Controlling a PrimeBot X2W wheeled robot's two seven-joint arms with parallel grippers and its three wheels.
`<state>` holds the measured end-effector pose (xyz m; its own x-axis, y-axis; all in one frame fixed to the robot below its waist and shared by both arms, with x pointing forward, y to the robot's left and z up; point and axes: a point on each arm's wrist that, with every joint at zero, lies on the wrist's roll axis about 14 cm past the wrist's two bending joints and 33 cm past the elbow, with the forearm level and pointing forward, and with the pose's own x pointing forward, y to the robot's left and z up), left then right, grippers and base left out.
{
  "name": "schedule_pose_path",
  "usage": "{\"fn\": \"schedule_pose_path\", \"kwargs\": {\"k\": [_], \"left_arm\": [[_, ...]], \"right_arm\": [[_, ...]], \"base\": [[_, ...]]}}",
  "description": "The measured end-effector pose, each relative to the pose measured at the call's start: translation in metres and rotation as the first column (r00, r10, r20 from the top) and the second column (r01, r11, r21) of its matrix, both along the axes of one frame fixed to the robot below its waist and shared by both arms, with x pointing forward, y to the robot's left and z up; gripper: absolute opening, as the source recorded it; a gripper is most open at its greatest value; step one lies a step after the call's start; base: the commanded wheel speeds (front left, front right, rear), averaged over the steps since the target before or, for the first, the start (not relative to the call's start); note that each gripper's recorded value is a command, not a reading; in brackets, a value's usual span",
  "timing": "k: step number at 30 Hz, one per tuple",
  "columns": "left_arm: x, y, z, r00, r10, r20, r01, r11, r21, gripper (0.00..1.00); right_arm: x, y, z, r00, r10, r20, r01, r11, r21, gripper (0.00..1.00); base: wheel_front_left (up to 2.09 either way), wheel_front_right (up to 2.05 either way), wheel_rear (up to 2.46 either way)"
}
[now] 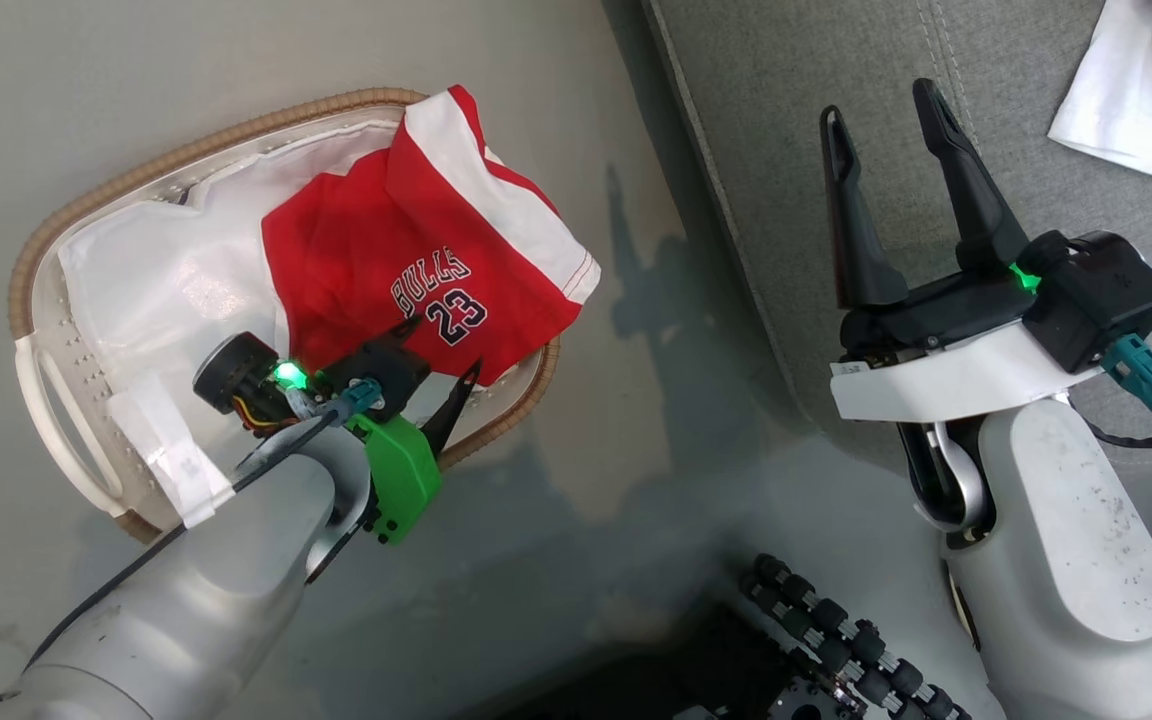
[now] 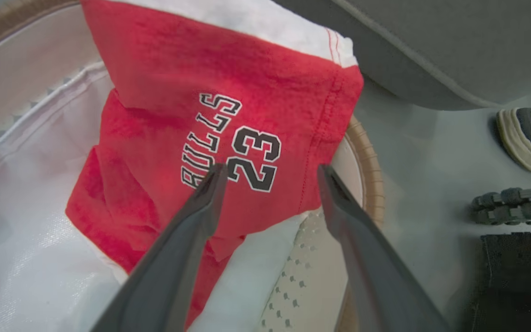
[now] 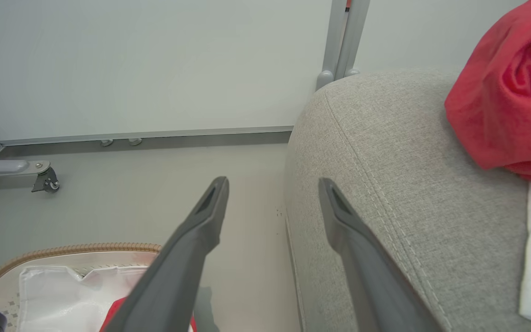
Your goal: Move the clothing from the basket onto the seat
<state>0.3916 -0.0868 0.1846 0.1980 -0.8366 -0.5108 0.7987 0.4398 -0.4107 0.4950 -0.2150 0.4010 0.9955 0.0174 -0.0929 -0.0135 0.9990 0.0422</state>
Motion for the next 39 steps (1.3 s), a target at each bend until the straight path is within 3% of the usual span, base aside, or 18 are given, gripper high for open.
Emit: {"fn": "schedule_pose_path", "kwargs": {"k": [6, 16, 39], "left_arm": [[-0.004, 0.004, -0.014, 0.997, -0.073, 0.025, 0.071, 0.995, 0.065, 1.00], [0.010, 0.009, -0.027, 0.996, -0.064, 0.064, 0.057, 0.993, 0.105, 1.00], [0.022, -0.010, -0.034, 0.997, 0.049, -0.059, -0.045, 0.997, 0.061, 1.00]], "right_arm": [[-0.001, -0.002, -0.003, 1.000, -0.004, -0.007, 0.004, 1.000, -0.006, 1.00], [0.002, -0.003, -0.018, 1.000, -0.010, -0.029, 0.010, 1.000, -0.008, 1.00], [-0.001, 0.005, -0.043, 0.997, 0.005, -0.076, -0.004, 1.000, 0.011, 1.00]], "base": [[0.00, 0.00, 0.00], [0.00, 0.00, 0.00], [0.00, 0.00, 0.00]]}}
